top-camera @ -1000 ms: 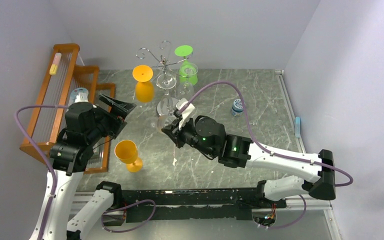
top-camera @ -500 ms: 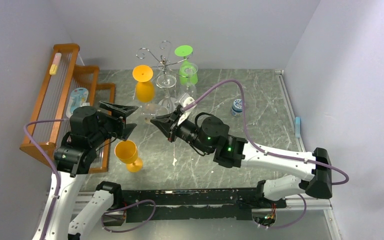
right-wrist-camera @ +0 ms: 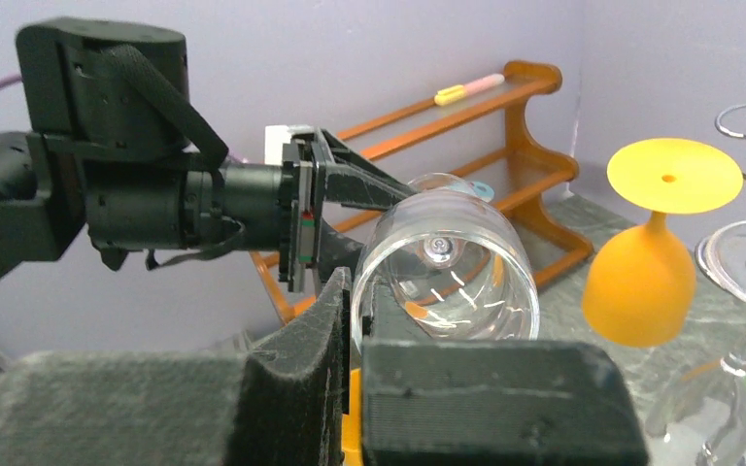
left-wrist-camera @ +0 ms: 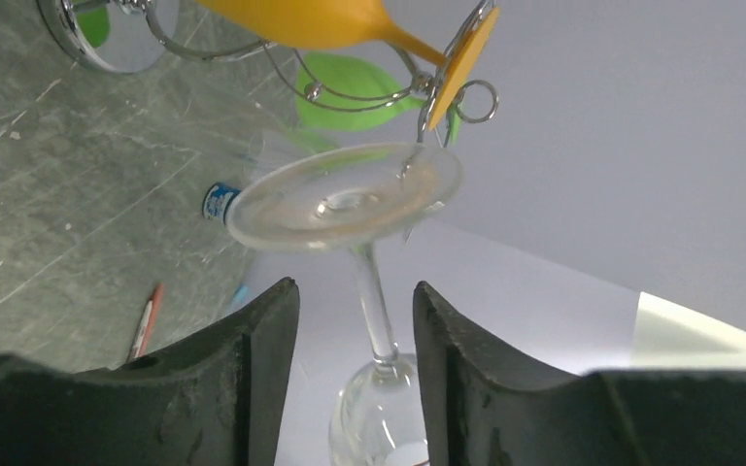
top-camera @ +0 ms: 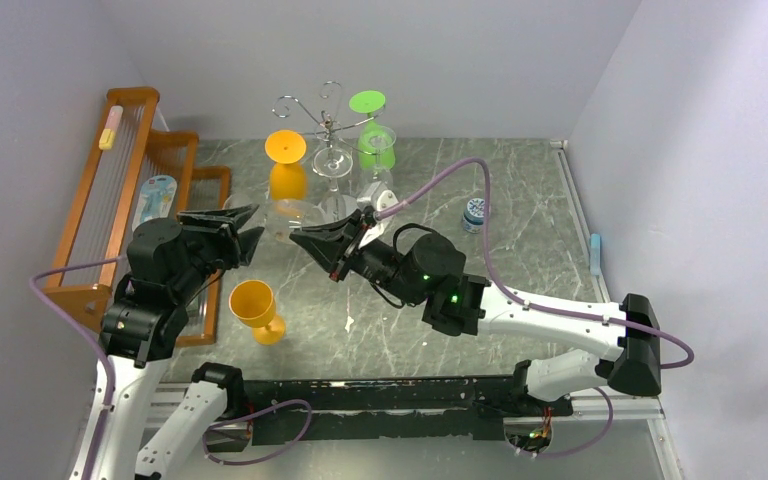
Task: Place the wine glass upside down on the wine glass rack
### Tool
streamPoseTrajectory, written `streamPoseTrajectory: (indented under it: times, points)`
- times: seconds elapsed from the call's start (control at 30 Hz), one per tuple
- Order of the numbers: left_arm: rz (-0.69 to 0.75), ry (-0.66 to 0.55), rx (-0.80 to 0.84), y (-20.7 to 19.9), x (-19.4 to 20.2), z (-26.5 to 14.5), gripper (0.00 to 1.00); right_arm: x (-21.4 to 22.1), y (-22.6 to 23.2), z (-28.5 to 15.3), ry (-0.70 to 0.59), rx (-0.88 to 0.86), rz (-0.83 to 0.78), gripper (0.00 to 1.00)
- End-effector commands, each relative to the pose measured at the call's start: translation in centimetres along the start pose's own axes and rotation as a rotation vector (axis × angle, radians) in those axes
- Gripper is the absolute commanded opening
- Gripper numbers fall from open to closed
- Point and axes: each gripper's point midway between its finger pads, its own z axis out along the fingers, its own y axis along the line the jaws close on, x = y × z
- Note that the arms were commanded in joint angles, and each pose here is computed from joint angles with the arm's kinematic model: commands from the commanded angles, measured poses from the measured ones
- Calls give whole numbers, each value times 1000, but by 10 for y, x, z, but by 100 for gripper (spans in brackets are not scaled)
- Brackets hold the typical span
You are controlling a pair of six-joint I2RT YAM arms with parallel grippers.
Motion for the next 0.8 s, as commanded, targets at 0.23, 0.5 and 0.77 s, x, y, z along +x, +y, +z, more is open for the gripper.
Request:
streamPoseTrajectory:
  times: [0.23,0.5,0.77]
  points:
    - [-68,-79,107,-36,-14,3,36,-25,13,0,-118,-55,88,0]
    - [-82,-99,164,-50,-17,0,16,-19,12,0,-118,-55,94,0]
    - [-31,-110,198,-55,-19,1,5,-8,15,-7,-55,-58,147,7]
